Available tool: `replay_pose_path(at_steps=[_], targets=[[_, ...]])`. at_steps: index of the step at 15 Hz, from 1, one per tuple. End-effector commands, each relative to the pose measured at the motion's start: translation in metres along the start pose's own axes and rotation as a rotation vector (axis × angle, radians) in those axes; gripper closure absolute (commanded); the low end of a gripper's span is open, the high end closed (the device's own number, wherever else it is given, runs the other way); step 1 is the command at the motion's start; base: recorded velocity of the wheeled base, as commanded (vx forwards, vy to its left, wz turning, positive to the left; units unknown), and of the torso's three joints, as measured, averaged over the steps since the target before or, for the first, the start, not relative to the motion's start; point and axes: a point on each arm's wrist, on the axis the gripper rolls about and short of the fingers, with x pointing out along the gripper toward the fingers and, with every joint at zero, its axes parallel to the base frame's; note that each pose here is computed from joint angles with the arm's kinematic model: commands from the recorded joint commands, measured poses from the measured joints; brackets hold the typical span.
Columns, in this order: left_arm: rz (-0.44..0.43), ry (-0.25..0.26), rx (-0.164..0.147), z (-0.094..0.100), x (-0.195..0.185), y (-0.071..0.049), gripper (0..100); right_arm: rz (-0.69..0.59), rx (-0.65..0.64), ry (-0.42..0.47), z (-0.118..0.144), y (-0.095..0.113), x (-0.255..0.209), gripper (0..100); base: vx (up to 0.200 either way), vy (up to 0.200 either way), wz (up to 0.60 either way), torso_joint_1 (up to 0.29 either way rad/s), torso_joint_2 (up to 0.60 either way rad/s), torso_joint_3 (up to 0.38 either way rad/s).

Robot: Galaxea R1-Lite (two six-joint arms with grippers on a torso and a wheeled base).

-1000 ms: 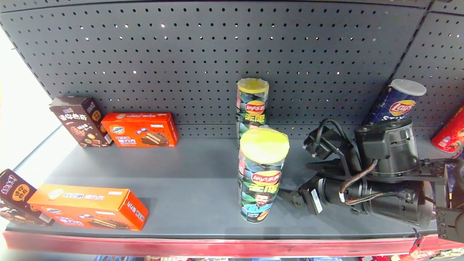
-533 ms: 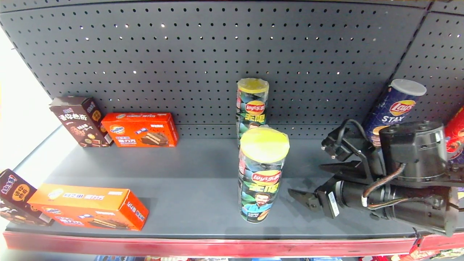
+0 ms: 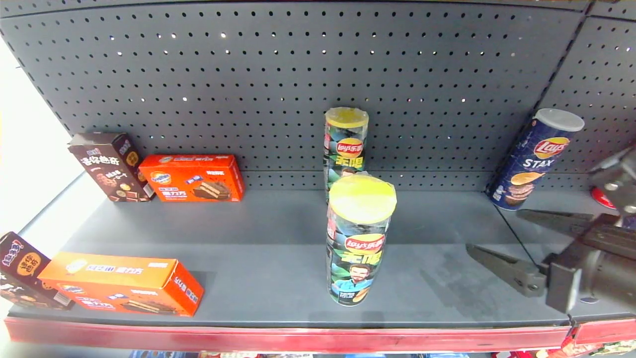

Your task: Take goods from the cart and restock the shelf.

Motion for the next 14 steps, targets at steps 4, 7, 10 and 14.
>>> replay_pose_path(at_steps=[4,7,10,14], targets=[[0.002,0.004,0.002,0.000,0.000,0.000,0,0.067,0.014,-0.161,-0.065,-0.009,-0.096,0,0.000,0.000,0.00,0.000,0.00,0.000],[0.002,0.005,0.002,0.000,0.000,0.000,0,0.069,0.013,-0.165,-0.137,-0.011,-0.119,0,0.000,0.000,0.00,0.000,0.00,0.000],[0.001,0.003,0.002,0.000,0.000,0.000,0,0.055,-0.006,-0.032,-0.170,-0.010,-0.124,0,0.000,0.000,0.00,0.000,0.00,0.000],[-0.004,0.015,0.008,0.001,0.001,0.000,0,-0.332,0.091,0.158,-0.175,-0.012,-0.124,0,0.000,0.000,0.00,0.000,0.00,0.000]])
